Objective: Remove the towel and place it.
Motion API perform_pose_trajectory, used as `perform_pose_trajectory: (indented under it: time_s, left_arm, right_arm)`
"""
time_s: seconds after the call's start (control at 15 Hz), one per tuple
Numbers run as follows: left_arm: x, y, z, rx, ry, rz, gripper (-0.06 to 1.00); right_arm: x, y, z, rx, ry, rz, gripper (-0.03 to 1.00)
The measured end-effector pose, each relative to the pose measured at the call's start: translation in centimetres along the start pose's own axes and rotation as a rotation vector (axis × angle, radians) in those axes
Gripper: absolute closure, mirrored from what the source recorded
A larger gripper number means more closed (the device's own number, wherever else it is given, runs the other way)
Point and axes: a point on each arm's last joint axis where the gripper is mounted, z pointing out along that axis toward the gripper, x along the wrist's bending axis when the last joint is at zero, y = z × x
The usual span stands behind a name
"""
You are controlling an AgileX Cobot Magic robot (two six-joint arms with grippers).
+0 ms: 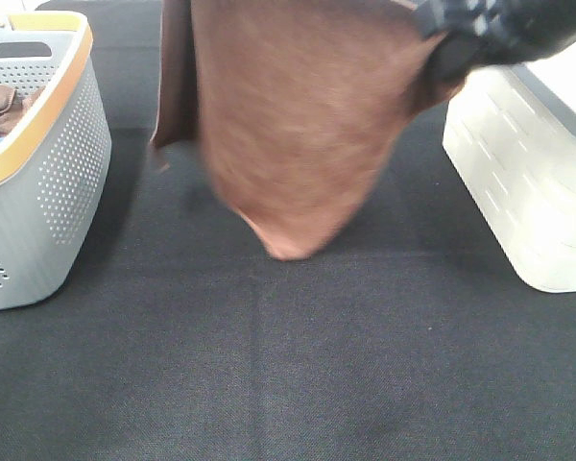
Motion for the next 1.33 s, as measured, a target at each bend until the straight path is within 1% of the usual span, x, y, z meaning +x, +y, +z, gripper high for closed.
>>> perform_pose_trajectory:
  time_s: [0.13, 0.2, 0.27, 0.33, 0.4, 0.53, 0.6, 0.67, 0.8, 0.87, 1.0, 1.07, 1.13, 1.2, 1.27, 1.33]
  left_arm:
    - [0.8, -1.2, 1.5, 0.094, 0.062, 0.014, 0.94]
    - [1.4, -1.6, 2.2, 0.12, 0.103, 0.034, 0.94]
    - [2.0, -2.0, 3.2, 0.135, 0.151, 0.051, 0.94]
    - [2.0, -2.0, 3.2, 0.135, 0.151, 0.051, 0.94]
    - [2.5, -2.1, 4.0, 0.125, 0.194, 0.068, 0.94]
    - [3.2, -1.7, 5.5, 0.027, 0.242, 0.108, 0.94]
    - [3.4, -1.3, 6.1, -0.03, 0.255, 0.139, 0.94]
    - [3.6, -0.8, 7.0, -0.119, 0.259, 0.187, 0.94]
    - [4.4, -0.3, 8.2, -0.242, 0.247, 0.223, 0.94]
    - [5.1, 0.0, 8.6, -0.295, 0.247, 0.228, 0.94]
    - [7.6, 0.3, 9.3, -0.398, 0.26, 0.219, 0.94]
    - [8.9, 0.2, 10.1, -0.462, 0.25, 0.189, 0.94]
    - [9.3, -0.2, 10.8, -0.469, 0.244, 0.17, 0.94]
    - [9.6, -0.9, 11.7, -0.447, 0.243, 0.159, 0.94]
    - [9.9, -1.8, 12.8, -0.402, 0.248, 0.148, 0.94]
    - [10.1, -3.0, 13.9, -0.33, 0.256, 0.124, 0.94]
  right_arm:
    - [-0.6, 1.3, 0.3, -0.036, -0.022, -0.004, 0.97]
    - [-0.7, 2.1, 0.5, -0.066, -0.032, -0.011, 0.97]
    - [-0.9, 3.1, 0.8, -0.101, -0.048, -0.027, 0.97]
    - [-0.9, 3.1, 0.8, -0.101, -0.048, -0.027, 0.97]
    - [-1.2, 4.1, 1.3, -0.125, -0.063, -0.042, 0.97]
    - [-1.8, 7.0, 2.4, -0.171, -0.107, -0.097, 0.97]
    - [-1.9, 7.5, 3.0, -0.173, -0.115, -0.106, 0.97]
    - [-2.3, 9.0, 4.1, -0.188, -0.139, -0.136, 0.97]
    - [-2.9, 10.9, 5.7, -0.221, -0.176, -0.179, 0.97]
    - [-3.2, 11.8, 6.2, -0.255, -0.194, -0.198, 0.97]
    - [-4.0, 13.0, 7.3, -0.331, -0.224, -0.213, 0.97]
    - [-4.5, 13.3, 8.1, -0.377, -0.236, -0.215, 0.97]
    - [-4.8, 13.2, 9.0, -0.368, -0.237, -0.212, 0.97]
    - [-5.3, 12.7, 10.0, -0.34, -0.239, -0.206, 0.97]
    - [-5.6, 12.2, 11.3, -0.297, -0.236, -0.201, 0.97]
    - [-5.9, 11.3, 12.5, -0.227, -0.229, -0.194, 0.97]
